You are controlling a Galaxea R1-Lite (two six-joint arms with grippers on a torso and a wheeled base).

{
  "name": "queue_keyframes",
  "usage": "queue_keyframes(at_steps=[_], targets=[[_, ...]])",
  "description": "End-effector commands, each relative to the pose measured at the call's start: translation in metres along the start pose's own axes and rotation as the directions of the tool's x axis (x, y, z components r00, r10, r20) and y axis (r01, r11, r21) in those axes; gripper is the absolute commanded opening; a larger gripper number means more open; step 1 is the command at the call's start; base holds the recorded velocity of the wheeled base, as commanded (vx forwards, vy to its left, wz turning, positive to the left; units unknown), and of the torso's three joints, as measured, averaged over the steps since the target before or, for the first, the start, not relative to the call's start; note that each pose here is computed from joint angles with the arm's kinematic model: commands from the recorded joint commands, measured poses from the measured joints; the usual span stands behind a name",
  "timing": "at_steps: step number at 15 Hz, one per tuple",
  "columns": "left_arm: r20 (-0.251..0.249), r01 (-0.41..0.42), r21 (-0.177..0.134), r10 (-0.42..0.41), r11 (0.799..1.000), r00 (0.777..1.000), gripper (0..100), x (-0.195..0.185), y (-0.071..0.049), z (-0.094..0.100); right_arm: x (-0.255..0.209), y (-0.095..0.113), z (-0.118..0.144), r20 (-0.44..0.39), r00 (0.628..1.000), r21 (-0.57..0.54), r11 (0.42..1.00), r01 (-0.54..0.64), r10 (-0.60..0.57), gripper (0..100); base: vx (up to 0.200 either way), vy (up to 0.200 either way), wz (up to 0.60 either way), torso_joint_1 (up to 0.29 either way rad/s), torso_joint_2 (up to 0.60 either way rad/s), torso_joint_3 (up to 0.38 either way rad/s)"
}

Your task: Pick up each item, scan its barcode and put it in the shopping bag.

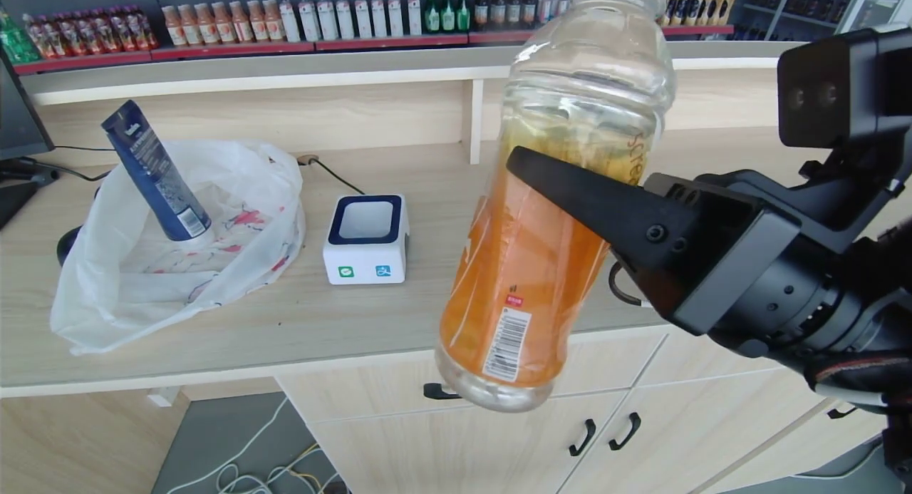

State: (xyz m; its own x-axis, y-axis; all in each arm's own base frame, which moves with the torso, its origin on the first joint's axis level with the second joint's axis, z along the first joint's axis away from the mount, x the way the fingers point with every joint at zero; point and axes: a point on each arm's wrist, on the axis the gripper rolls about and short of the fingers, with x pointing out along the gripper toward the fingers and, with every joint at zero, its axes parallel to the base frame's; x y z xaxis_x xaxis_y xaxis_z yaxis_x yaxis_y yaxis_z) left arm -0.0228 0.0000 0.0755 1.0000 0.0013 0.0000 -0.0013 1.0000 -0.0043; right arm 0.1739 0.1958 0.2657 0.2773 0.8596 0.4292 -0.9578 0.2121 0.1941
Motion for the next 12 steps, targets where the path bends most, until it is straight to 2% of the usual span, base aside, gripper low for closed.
queue_keyframes(at_steps=[1,12], targets=[[0.000,0.000,0.000,0.000,1.000,1.000,100,0.0000,0.0000,0.0000,0.0064,-0.0025,0.0006,0.008,1.000,0.023,1.000,-0.006,0.006,0,0.000,0.000,0.00,0.000,0.00,0.000],[0.000,0.000,0.000,0.000,1.000,1.000,100,0.0000,0.0000,0.0000,0.0057,0.0027,0.0047,-0.006,0.997,0.054,0.996,-0.078,0.078,0,0.000,0.000,0.00,0.000,0.00,0.000]])
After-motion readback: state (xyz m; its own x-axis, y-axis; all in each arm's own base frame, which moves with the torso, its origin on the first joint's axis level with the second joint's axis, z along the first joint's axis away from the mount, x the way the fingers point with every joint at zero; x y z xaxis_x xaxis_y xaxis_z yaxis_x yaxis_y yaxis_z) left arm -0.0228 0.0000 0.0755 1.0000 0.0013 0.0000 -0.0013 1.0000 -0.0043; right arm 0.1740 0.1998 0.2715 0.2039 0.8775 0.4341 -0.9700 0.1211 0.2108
